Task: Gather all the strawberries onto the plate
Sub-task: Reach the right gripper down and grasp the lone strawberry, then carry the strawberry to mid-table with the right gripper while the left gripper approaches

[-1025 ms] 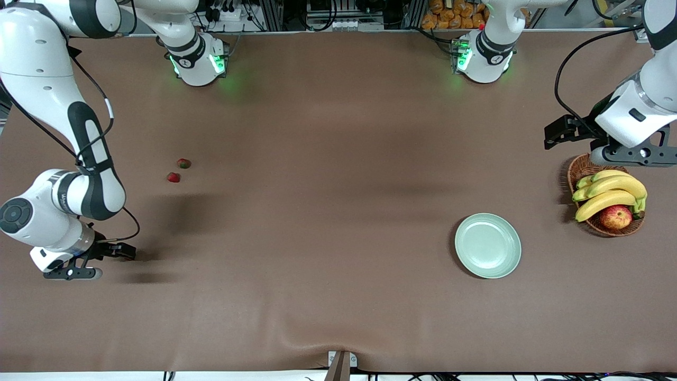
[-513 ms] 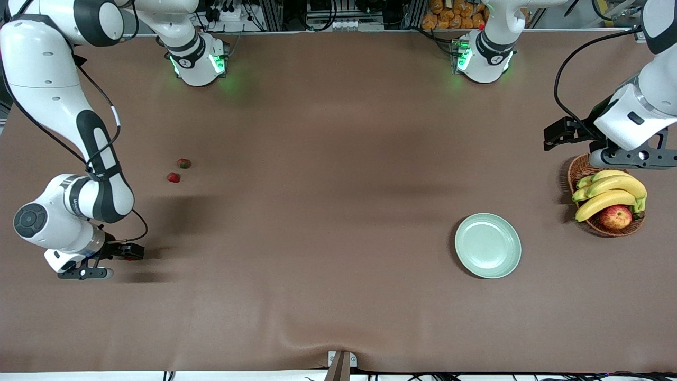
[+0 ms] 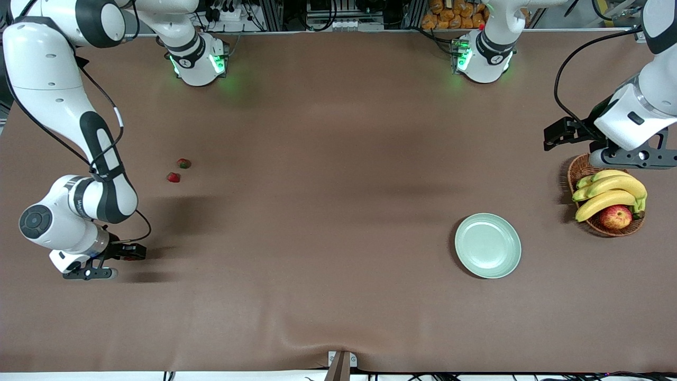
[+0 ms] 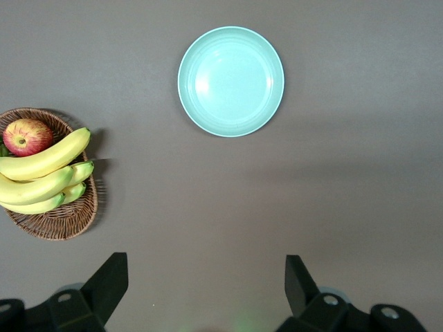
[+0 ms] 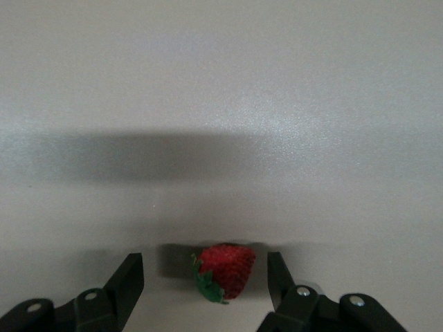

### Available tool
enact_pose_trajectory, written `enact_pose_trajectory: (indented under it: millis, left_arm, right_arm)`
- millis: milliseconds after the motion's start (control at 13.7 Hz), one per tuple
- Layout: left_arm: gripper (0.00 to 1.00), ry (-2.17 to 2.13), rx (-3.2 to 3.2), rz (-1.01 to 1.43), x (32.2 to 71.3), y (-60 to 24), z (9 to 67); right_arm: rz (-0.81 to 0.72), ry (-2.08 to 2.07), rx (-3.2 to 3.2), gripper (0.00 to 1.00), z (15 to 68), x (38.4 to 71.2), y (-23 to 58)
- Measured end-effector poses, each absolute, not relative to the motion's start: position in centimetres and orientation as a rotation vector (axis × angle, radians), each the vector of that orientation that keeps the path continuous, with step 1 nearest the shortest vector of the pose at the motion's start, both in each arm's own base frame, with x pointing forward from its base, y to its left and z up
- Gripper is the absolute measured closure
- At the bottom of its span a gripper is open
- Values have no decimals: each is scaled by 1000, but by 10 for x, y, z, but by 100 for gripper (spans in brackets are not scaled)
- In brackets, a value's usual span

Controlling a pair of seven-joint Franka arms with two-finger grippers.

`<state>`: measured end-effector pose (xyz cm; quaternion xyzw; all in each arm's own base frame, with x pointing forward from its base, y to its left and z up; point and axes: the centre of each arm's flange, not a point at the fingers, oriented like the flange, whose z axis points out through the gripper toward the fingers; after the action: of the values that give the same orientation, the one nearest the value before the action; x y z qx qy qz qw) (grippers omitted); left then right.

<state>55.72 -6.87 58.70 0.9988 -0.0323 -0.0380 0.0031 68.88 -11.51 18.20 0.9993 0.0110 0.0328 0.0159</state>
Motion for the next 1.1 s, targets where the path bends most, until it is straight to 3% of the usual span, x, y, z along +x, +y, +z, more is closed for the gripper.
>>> enact_pose_trajectory:
  millis: [293, 366, 513, 659, 732, 805, 1098]
  left_arm:
    - [0, -101, 3131, -119, 557, -69, 587]
    - [0, -101, 3131, -119, 557, -69, 587]
    - [0, -101, 3131, -119, 557, -69, 587]
    - [0, -101, 3131, -119, 557, -69, 587]
    - [0, -101, 3131, -119, 557, -69, 587]
    - [0, -100, 3131, -119, 557, -68, 587]
    - [0, -97, 3132, -119, 557, -67, 587]
  right_arm:
    - [112, 34, 3105, 22, 177, 689, -116]
    - [113, 34, 3105, 31, 177, 689, -116]
    - [113, 33, 3105, 37, 177, 689, -116]
    - [112, 35, 3105, 58, 177, 689, -117]
    - [111, 44, 3104, 58, 177, 689, -117]
    - [112, 54, 3103, 65, 178, 689, -117]
    - [116, 74, 3102, 67, 179, 690, -117]
